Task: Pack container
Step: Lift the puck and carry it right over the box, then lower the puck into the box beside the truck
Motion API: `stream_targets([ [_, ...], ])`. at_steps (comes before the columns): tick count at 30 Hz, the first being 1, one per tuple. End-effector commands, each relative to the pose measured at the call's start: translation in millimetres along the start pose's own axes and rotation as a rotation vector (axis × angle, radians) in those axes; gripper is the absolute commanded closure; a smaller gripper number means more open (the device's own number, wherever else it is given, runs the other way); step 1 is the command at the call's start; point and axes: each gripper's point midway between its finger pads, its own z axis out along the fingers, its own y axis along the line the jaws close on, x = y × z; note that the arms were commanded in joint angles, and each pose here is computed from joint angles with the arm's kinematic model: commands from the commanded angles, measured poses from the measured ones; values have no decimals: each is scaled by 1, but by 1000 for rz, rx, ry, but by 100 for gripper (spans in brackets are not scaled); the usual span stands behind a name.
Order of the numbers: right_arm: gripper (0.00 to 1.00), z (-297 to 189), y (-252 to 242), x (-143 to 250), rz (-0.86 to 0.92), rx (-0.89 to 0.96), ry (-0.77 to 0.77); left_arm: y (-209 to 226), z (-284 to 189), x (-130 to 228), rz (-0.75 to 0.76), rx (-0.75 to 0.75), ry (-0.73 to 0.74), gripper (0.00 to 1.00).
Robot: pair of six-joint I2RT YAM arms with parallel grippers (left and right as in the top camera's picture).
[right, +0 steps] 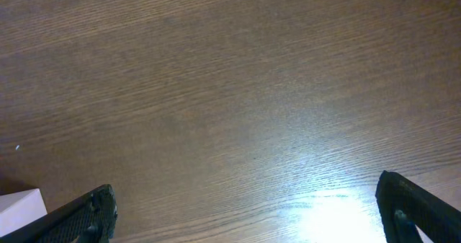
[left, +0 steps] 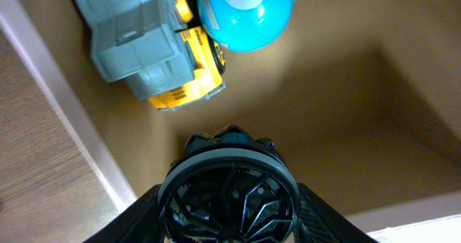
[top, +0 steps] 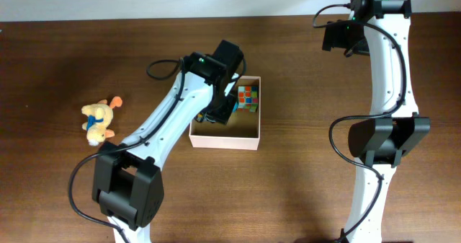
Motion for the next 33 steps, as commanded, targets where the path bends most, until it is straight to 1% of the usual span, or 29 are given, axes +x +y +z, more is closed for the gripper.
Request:
stream_targets([
  [1,1,-3,-4,-1,15,12,-7,3,17,8,16,-17,30,60],
  [3,1,-3,-4,-1,16,12,-7,3,23,11,17,-18,41,61],
  [4,1,-3,-4,-1,15,12,-7,4,29,15,17,-25,51,63],
  [12,1,-3,-4,-1,15,12,-7,16,48,29,-16,-38,89,63],
  [19,1,-3,-4,-1,15,12,-7,31,55,27,-57,-40,79,63],
  [26,1,-3,-4,-1,15,12,-7,32,55,26,-60,-40,72,63],
  [27,1,-3,-4,-1,15,12,-7,32,55,26,-60,-40,72,62],
  [31,1,-3,-4,-1,15,12,-7,32,55,26,-59,-41,72,43],
  [33,1,-3,-4,-1,15,12,-7,32,55,26,-59,-41,72,36],
])
